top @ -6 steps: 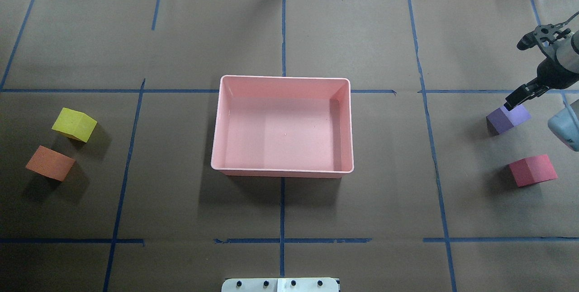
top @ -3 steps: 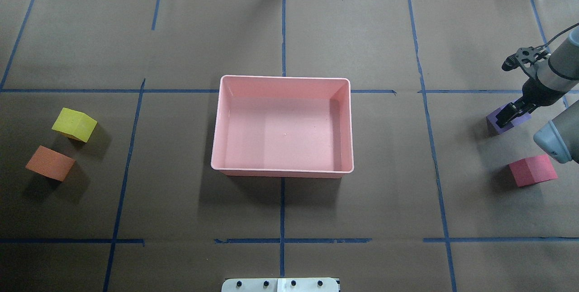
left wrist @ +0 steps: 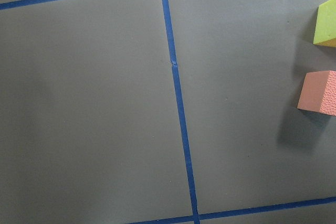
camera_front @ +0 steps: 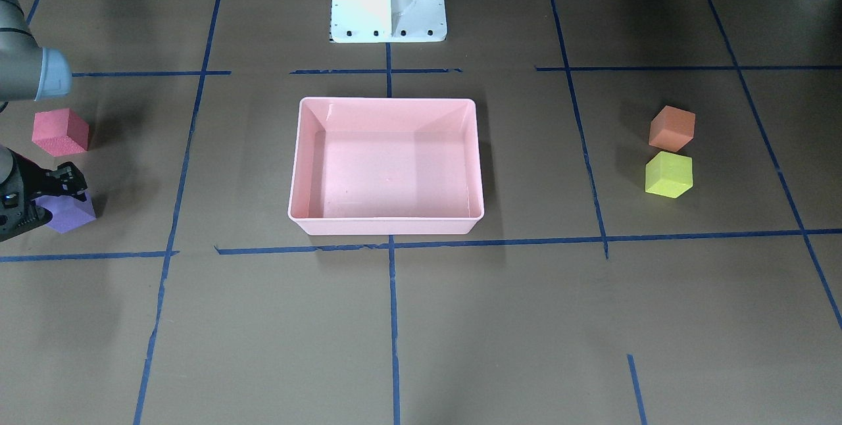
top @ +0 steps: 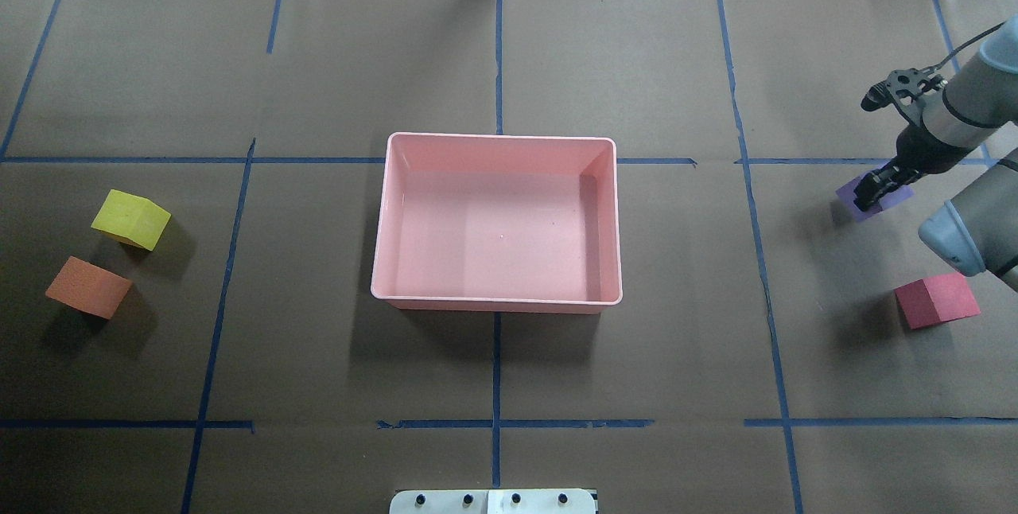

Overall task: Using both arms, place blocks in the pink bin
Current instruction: 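Lower the right gripper onto the purple cube and grasp it, then carry the purple cube with the right gripper over the pink bin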

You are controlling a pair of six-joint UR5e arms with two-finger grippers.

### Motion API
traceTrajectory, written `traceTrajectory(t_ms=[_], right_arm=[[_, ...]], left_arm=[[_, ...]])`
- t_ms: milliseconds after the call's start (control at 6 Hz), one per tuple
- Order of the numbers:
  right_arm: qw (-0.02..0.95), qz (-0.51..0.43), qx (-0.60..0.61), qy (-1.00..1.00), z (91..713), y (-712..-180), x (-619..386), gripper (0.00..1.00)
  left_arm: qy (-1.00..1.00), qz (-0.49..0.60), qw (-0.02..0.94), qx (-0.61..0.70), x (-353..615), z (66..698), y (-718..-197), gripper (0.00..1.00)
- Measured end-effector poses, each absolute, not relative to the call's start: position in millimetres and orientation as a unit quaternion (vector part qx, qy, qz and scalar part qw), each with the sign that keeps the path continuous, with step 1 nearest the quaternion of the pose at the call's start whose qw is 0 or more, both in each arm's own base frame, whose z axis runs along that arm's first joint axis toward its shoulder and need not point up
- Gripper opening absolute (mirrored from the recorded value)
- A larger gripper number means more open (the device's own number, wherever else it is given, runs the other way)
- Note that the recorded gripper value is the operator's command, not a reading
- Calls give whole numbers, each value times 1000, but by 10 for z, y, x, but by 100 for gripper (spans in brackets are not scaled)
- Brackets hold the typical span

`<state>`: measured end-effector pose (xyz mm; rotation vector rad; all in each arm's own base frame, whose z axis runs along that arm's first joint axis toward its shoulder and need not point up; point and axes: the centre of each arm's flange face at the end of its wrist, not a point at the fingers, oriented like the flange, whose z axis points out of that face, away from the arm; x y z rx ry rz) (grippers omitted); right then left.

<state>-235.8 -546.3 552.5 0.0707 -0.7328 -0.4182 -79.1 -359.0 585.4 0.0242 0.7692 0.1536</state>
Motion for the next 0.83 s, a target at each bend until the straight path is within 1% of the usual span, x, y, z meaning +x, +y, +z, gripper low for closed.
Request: traceTrajectory(t_ms=[167,333,833], right_arm=[[913,-166,41,-370,5071,-5654,-2568,16],[912,-117,39,-392,4479,-5793,-2956,17],[901,30,-10,-432,2719,-5797,-3936,20]], left_arm=[[375,75,924,12,-791,5854,-3590,100],[375,75,924,13,-791,5845,-3591,100],[372,88,923,33,-762,5646,-3606,100]])
